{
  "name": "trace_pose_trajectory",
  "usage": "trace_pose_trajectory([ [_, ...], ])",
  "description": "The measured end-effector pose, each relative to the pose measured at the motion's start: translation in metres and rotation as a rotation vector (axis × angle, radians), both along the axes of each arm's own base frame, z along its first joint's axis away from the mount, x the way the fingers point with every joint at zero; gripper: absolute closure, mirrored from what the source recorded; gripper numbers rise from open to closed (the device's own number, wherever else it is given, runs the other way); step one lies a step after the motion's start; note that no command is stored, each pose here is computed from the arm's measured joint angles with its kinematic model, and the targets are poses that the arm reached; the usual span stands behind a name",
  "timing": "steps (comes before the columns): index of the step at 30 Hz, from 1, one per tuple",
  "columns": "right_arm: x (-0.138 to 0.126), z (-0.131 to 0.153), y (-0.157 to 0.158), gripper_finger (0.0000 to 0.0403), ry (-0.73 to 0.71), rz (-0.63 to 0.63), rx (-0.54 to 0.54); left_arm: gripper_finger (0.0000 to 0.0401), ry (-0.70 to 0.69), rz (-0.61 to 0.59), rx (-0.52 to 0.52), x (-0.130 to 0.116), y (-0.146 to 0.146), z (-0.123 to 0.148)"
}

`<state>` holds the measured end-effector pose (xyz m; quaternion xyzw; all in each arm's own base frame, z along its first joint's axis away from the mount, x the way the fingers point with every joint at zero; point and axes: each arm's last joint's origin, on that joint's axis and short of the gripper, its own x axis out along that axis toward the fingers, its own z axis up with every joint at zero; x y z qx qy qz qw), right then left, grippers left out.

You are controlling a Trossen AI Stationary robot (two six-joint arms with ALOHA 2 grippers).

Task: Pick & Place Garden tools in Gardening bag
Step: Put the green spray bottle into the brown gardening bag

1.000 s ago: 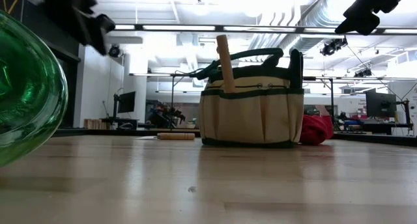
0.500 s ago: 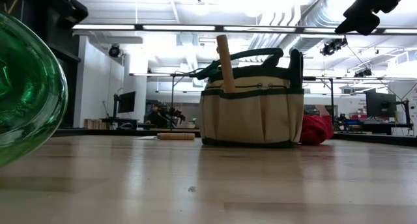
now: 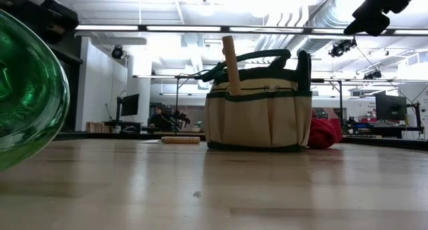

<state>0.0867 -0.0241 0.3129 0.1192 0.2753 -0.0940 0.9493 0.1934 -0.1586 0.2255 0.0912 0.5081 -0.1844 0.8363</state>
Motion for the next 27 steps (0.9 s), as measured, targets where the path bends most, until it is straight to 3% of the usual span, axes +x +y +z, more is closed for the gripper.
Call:
trace_pose_trajectory([
  [13,0.000,0.000,0.000,0.0159,-0.001,0.000,0.000,0.0031,0.042,-0.051,-0.052,0.017,-0.024,-0.029],
  [21,0.000,0.000,0.000,0.0159,-0.001,0.000,0.000,0.0030,0.061,-0.008,0.007,0.024,-0.028,-0.049],
  [27,0.000,0.000,0.000,0.0159,0.000,0.000,0.000,0.0040,0.085,-0.023,-0.015,0.028,-0.033,-0.058],
])
